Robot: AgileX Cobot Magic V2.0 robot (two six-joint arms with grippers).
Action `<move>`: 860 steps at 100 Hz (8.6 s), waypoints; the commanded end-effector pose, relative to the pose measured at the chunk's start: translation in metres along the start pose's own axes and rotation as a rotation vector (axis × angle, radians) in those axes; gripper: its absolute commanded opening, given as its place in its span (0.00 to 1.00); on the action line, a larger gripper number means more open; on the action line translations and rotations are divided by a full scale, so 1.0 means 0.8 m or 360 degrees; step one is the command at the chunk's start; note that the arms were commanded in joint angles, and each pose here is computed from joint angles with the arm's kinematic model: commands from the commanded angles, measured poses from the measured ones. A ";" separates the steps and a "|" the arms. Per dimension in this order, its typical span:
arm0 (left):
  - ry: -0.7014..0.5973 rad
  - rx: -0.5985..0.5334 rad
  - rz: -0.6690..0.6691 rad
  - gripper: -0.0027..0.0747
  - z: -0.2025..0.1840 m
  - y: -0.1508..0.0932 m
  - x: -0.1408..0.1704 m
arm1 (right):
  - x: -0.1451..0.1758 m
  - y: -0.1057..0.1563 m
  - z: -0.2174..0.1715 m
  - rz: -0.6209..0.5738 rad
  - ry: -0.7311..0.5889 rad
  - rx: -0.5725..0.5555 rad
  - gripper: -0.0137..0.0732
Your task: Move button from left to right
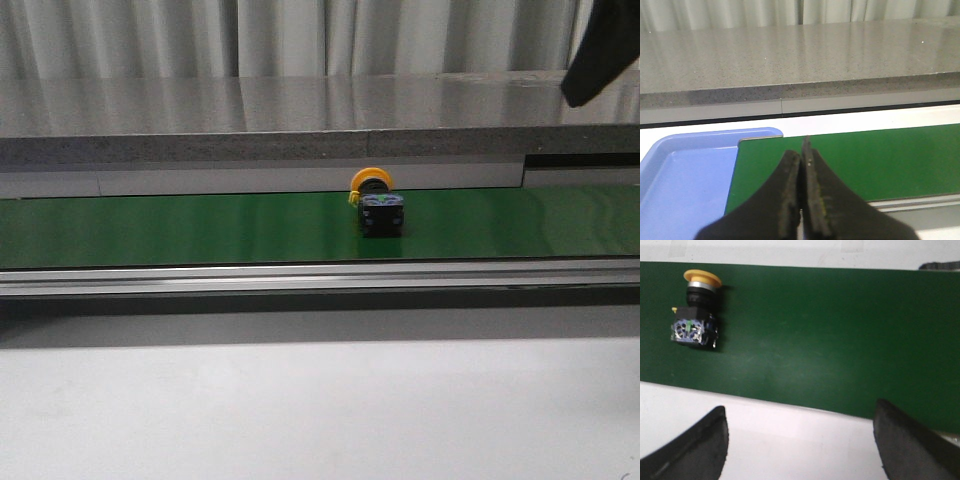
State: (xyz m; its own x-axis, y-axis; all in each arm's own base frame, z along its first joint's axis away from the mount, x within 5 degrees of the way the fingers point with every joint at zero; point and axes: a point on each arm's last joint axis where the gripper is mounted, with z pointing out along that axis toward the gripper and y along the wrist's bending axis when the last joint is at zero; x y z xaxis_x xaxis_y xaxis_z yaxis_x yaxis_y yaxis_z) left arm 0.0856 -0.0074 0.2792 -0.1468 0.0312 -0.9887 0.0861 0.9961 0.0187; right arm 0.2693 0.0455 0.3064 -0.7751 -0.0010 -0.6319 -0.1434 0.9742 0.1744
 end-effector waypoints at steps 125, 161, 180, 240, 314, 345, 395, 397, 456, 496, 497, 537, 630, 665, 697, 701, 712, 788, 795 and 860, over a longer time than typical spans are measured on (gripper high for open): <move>-0.0136 -0.0013 -0.0024 0.01 -0.001 0.001 -0.018 | -0.054 0.045 0.135 -0.0380 0.0111 -0.0063 0.84; -0.0136 -0.0013 -0.0024 0.01 -0.001 0.001 -0.018 | -0.048 0.042 0.146 -0.0398 0.0177 -0.0046 0.45; -0.0136 -0.0013 -0.0024 0.01 -0.001 0.001 -0.018 | -0.039 0.039 0.145 -0.0438 0.0295 -0.0027 0.39; -0.0136 -0.0013 -0.0024 0.01 -0.001 0.001 -0.018 | -0.068 -0.007 0.037 -0.0397 0.0074 0.0149 0.39; -0.0136 -0.0013 -0.0024 0.01 -0.001 0.001 -0.018 | -0.068 -0.181 -0.030 -0.0230 -0.0084 0.0653 0.40; -0.0136 -0.0013 -0.0024 0.01 -0.001 0.001 -0.018 | -0.052 -0.243 0.011 -0.0193 0.0032 0.0713 0.40; -0.0136 -0.0013 -0.0024 0.01 -0.001 0.001 -0.018 | -0.022 -0.289 0.082 -0.0096 0.0185 0.0684 0.40; -0.0136 -0.0013 -0.0024 0.01 -0.001 0.001 -0.018 | -0.022 -0.290 0.083 -0.0094 0.0190 0.0682 0.40; -0.0136 -0.0013 -0.0024 0.01 -0.001 0.001 -0.018 | -0.019 -0.293 0.094 -0.0059 0.0183 0.0667 0.58; -0.0136 -0.0013 -0.0024 0.01 -0.001 0.001 -0.018 | -0.019 -0.294 0.094 -0.0059 0.0173 0.0671 0.63; -0.0136 -0.0013 -0.0024 0.01 -0.001 0.001 -0.018 | -0.020 -0.294 0.094 -0.0058 0.0172 0.0670 0.63; -0.0136 -0.0013 -0.0024 0.01 -0.001 0.001 -0.018 | -0.020 -0.291 0.093 0.0007 0.0151 0.0645 0.86; -0.0136 -0.0013 -0.0024 0.01 -0.001 0.001 -0.018 | -0.096 -0.119 -0.018 -0.0150 -0.0528 0.0386 0.78; -0.0136 -0.0013 -0.0024 0.01 -0.001 0.001 -0.018 | -0.036 -0.053 -0.073 -0.0174 -0.0786 0.0277 0.78; -0.0136 -0.0013 -0.0024 0.01 -0.001 0.001 -0.018 | 0.059 -0.027 -0.121 -0.0190 -0.0911 0.0241 0.78; -0.0136 -0.0013 -0.0024 0.01 -0.001 0.001 -0.018 | 0.068 -0.026 -0.125 -0.0186 -0.0935 0.0236 0.78; -0.0136 -0.0013 -0.0024 0.01 -0.001 0.001 -0.018 | 0.095 -0.016 -0.147 -0.0213 -0.0997 0.0208 0.78; -0.0136 -0.0013 -0.0024 0.01 -0.001 0.001 -0.018 | 0.166 0.000 -0.161 -0.0278 -0.0940 0.0100 0.25; -0.0136 -0.0013 -0.0024 0.01 -0.001 0.001 -0.018 | 0.166 0.000 -0.161 -0.0278 -0.0940 0.0100 0.12; -0.0136 -0.0013 -0.0024 0.01 -0.001 0.001 -0.018 | 0.166 0.000 -0.161 -0.0278 -0.0940 0.0101 0.08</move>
State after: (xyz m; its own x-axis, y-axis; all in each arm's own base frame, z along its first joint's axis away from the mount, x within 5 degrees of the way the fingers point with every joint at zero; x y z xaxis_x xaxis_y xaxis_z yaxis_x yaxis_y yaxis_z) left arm 0.0856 -0.0074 0.2792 -0.1468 0.0312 -0.9887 0.0861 0.9961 0.0187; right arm 0.0852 0.0173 0.3069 -0.3409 -0.0808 -0.9366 -0.2072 0.9782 -0.0090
